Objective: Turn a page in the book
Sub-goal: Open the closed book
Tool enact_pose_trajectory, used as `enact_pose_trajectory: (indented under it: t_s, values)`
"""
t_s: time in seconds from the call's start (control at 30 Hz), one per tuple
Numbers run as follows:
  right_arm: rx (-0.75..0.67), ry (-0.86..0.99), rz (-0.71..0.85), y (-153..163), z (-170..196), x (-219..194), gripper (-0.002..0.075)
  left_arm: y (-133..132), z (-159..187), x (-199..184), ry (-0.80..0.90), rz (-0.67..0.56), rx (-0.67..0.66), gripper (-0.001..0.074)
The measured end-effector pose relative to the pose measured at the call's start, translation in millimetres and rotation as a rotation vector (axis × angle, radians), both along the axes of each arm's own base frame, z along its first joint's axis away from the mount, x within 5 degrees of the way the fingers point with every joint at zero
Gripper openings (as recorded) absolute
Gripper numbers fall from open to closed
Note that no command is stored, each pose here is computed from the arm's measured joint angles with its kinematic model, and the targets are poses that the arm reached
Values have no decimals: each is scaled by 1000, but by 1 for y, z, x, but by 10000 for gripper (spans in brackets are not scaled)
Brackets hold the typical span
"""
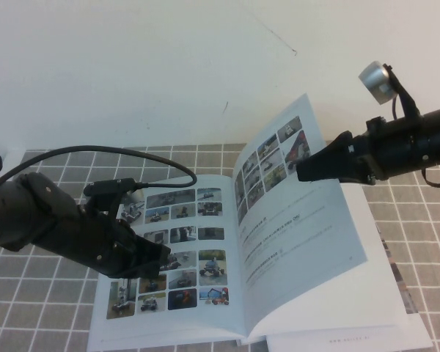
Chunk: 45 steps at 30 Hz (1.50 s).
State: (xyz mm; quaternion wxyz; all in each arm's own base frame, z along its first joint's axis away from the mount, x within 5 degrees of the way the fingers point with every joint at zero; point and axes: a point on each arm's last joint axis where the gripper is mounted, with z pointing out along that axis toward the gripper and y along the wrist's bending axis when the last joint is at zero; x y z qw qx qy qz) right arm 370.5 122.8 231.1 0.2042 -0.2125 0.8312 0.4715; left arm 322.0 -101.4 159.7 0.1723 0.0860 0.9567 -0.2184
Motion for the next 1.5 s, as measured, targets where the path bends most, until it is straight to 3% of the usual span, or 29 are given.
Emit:
enact_pose_trajectory:
  t_s: [0.5, 0.83, 1.0, 1.3, 1.5]
  values:
    - [-9, -2, 31, 10, 0, -3, 446, 0, 0, 0, -3, -5, 2, -4]
    - [-286, 10, -90, -12, -19, 6, 447, 0, 0, 0, -4, -7, 2, -4]
    - [-309, 58, -161, -22, -21, 9, 447, 0, 0, 0, -2, -8, 2, -4]
    - [-188, 188, -40, -12, -22, -2, 447, 0, 0, 0, -4, -7, 2, -4]
    - [52, 126, -3, 0, -1, -2, 447, 0, 0, 0, -5, -5, 3, -4]
